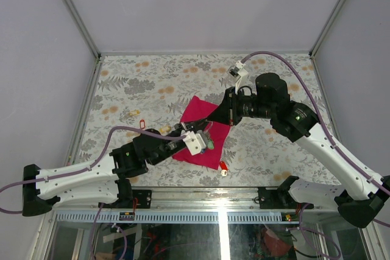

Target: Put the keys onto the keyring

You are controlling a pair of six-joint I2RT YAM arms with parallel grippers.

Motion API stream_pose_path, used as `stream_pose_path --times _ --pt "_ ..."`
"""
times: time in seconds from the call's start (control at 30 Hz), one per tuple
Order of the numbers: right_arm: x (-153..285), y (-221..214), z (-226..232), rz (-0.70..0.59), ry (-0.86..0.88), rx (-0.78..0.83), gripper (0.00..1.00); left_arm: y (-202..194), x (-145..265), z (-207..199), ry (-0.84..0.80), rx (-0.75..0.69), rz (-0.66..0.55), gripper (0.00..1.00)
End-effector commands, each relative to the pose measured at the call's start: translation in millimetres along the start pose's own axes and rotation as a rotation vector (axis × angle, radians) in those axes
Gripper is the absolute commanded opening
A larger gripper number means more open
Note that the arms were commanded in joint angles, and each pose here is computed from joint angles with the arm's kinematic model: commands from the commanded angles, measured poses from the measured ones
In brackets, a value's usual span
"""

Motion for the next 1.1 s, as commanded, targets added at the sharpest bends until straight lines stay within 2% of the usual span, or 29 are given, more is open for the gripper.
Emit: stream_pose_path --times 0.0,0.03,0.23,0.37,0.47,0.6,0.7,0.87,1.07 --pt "10 22 19 -0.08 0.078 0.042 0.0 13 0 3 0.018 0.008 -0.065 0.04" --pt "10 22 19 -0.079 0.079 0.04 0.0 13 0 3 0.026 0.018 -0.062 0.0" --pt "9 20 16 -0.078 0.061 0.046 0.01 20 4 10 0.103 0.122 -0.092 0.0" --pt "17 25 17 -0.13 0.025 0.073 0.36 19 6 10 0.109 0.152 -0.089 0.0" --pt "28 30 18 -0.201 -0.03 0.098 0.47 16 7 9 0.109 0.168 -0.07 0.0" --pt "40 24 11 -0.246 -0.135 0.105 0.51 13 7 8 0.113 0.189 -0.042 0.0" --pt "45 7 -1 -0.212 -0.239 0.083 0.54 12 7 9 0.126 0.207 -0.015 0.0" --pt "51 -31 -27 -0.132 -0.439 0.007 0.56 9 -2 10 0.217 0.303 0.128 0.0" --pt "58 -76 -46 -0.033 -0.603 -0.103 0.56 11 1 12 0.263 0.387 0.121 0.0"
Point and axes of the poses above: each gripper's point midway between its finger pads, its own x axis back along the fingers, its own z axis along the line the jaws close on, y = z × x, the point moved 8 cm from there along x, back along the fingers, and after that the axes turned 12 degrees about x, right-handed, at the moved point
